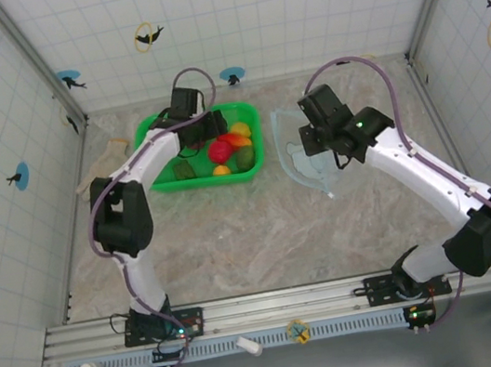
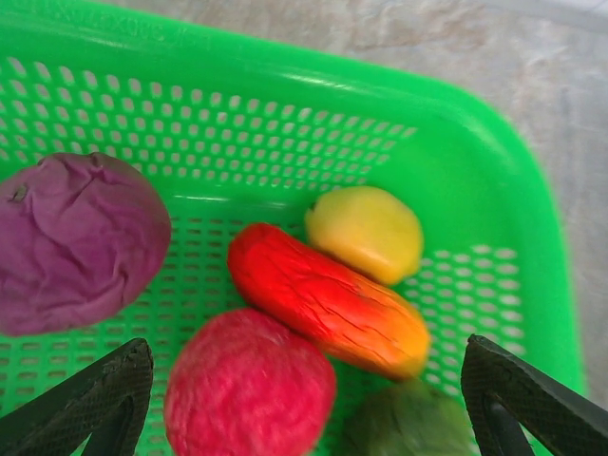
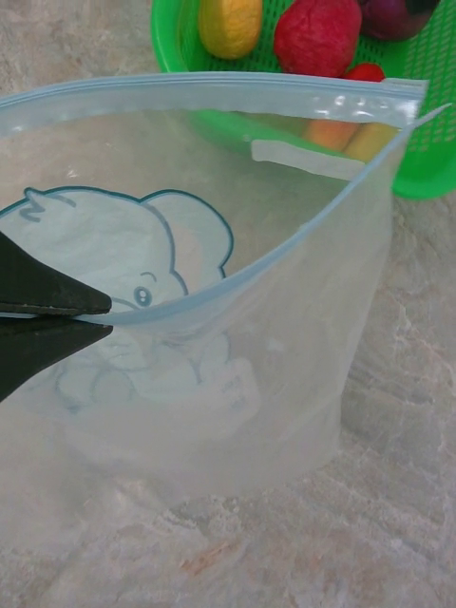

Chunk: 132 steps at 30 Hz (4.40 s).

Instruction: Place the food in the zip-top bag and seal the zipper

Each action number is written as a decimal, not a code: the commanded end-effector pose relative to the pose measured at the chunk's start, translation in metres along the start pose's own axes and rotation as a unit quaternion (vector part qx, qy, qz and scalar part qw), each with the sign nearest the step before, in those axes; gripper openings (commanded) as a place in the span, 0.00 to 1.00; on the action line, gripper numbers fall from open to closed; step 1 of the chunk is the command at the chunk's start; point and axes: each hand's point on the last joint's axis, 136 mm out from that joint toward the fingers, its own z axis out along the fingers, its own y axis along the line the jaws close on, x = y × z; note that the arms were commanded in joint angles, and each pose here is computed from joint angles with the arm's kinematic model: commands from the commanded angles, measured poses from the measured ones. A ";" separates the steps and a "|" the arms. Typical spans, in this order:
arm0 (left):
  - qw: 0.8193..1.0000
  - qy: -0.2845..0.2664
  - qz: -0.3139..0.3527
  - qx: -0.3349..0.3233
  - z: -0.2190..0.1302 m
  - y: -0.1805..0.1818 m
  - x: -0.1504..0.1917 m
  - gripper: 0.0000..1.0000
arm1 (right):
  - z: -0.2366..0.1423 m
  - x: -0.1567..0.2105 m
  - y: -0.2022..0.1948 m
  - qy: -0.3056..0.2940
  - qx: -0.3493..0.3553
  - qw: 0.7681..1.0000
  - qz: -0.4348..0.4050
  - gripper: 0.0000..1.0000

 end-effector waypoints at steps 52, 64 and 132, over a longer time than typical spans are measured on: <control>0.954 -0.005 0.085 0.286 -0.147 -0.188 0.124 0.45 | -0.018 -0.006 0.029 -0.052 -0.126 0.985 0.106 0.00; 0.944 0.062 0.097 0.308 -0.101 -0.248 0.128 0.52 | -0.032 0.002 0.037 -0.061 -0.186 0.961 0.198 0.00; 0.981 0.041 0.018 -0.190 0.073 0.116 -0.005 0.77 | 0.030 0.039 0.011 -0.014 -0.111 0.985 0.133 0.00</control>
